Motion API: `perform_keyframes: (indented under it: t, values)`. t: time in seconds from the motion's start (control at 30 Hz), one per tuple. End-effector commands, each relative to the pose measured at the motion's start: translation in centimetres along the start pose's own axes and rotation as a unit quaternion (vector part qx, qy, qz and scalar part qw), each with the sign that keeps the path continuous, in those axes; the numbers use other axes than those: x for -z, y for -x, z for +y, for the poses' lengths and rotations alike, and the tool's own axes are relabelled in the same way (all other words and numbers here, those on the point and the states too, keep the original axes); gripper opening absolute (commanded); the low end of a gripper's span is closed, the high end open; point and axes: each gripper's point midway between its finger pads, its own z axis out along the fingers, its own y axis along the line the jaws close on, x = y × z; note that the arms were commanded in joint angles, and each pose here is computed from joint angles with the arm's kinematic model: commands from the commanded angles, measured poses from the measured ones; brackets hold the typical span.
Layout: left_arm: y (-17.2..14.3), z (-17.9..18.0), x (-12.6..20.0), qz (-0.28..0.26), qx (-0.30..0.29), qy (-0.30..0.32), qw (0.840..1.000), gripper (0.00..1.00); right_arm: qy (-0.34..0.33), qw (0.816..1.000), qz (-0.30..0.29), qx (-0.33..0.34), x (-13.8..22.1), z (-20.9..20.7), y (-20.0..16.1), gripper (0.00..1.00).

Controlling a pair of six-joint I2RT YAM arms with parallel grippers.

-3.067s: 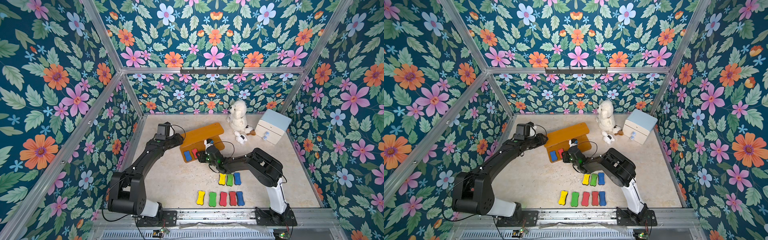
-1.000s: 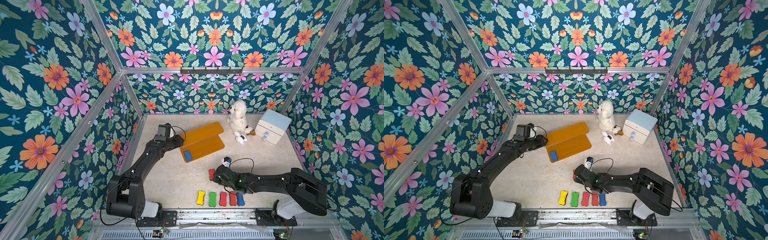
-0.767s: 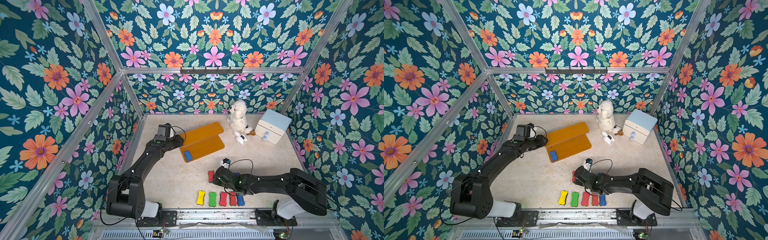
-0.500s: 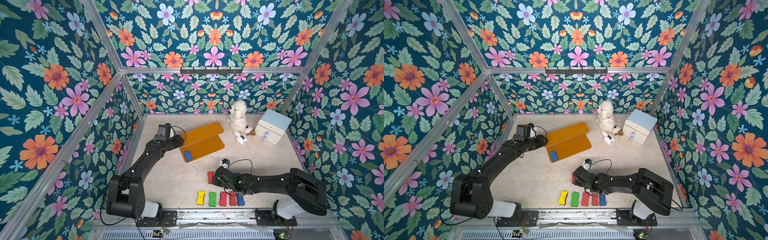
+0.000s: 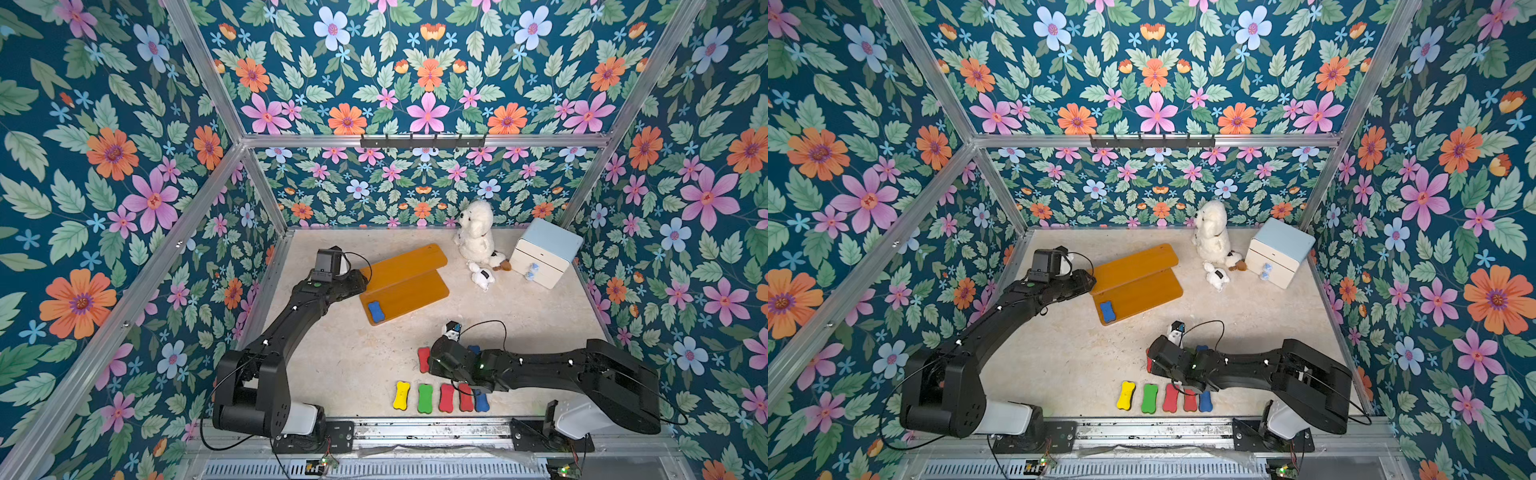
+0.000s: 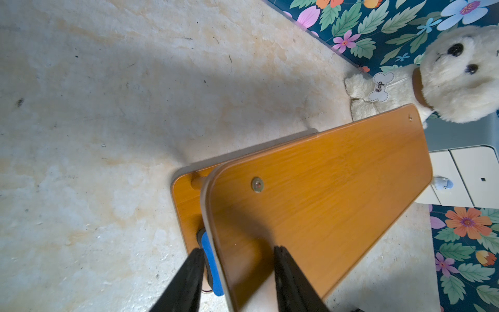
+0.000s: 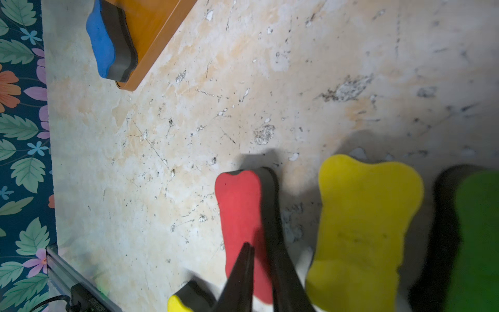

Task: Remove the whiteboard erasers from the shelf
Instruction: Place the whiteboard eraser at the center of the board.

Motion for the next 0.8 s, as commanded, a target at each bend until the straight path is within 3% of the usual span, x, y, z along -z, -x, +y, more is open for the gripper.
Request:
perform_keyframes:
  t: [0.0,0.2,0.53,0.77]
  values:
    - [-0.1,0.3,0.3,-0.001,0.001,0.009,1.000,0.47,-0.001,1.000,-0.020,0.011,0.5,0.1,0.8,0.34]
    - [0.0,0.3,0.4,-0.004,0.002,0.008,1.000,0.47,-0.020,0.997,-0.044,0.057,0.4,1.2,2.0,0.44]
    - [0.1,0.4,0.6,-0.008,0.002,0.014,1.000,0.47,0.042,0.986,-0.051,0.151,-1.3,6.9,1.7,0.26]
    - [0.2,0.4,0.7,-0.010,0.001,0.015,1.000,0.47,0.008,0.985,-0.027,0.171,-3.7,5.9,0.6,0.23]
